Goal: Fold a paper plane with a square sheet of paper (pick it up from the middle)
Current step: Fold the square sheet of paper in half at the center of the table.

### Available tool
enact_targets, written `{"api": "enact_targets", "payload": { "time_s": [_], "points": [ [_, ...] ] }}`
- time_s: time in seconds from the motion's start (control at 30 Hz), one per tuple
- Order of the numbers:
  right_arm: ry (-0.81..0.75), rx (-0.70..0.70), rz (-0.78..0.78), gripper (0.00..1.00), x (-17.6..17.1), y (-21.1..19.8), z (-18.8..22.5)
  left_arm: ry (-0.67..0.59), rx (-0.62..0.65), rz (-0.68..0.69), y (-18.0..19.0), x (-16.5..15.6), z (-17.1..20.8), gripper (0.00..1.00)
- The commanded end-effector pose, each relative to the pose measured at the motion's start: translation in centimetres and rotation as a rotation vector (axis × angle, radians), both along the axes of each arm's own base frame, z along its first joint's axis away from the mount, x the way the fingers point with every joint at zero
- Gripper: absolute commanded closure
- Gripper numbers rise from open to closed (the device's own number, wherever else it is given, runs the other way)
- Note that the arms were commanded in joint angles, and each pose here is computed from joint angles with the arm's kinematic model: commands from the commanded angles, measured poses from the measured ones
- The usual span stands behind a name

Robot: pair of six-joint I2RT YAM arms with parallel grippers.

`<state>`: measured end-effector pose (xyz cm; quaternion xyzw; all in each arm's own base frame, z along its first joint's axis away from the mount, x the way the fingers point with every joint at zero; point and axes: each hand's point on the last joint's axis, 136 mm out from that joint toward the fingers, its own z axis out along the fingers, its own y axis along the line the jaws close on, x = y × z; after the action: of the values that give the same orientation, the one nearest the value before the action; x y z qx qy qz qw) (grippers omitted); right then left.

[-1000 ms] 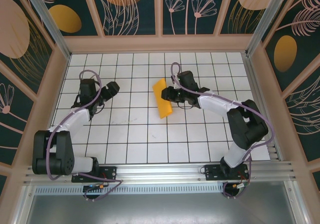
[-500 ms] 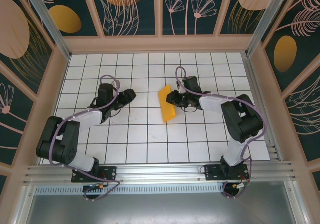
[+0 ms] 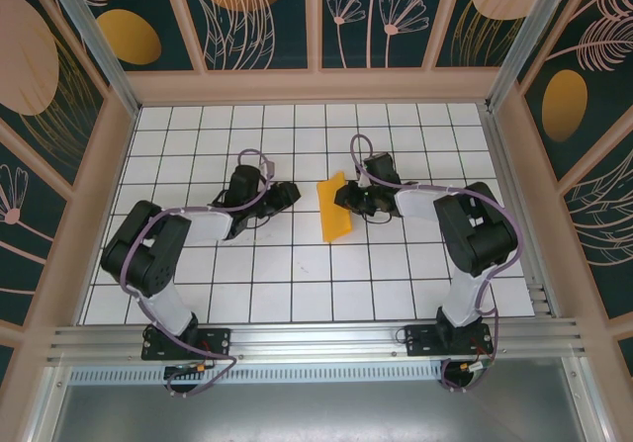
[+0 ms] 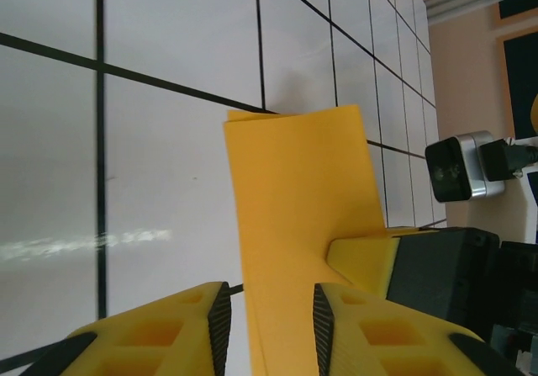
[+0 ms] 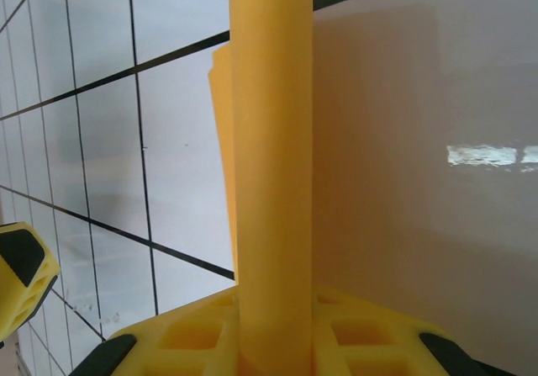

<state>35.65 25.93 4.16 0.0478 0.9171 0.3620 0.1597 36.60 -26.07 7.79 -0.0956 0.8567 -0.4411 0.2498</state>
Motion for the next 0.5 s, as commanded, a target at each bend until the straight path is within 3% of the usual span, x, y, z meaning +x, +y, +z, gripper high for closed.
{"api": "enact_targets", "payload": {
  "time_s": [0.0, 0.47],
  "points": [
    [0.034, -0.029, -0.03, 0.8, -0.2, -0.9, -1.5, -0.025, -0.04, -0.039, -2.1, 0.7, 0.9, 0.68],
    [0.051, -0.03, -0.026, 0.79, -0.7, -1.0, -2.1, 0.047, 0.056, -0.134, -6.5, 1.5, -2.6, 0.84]
  ]
}}
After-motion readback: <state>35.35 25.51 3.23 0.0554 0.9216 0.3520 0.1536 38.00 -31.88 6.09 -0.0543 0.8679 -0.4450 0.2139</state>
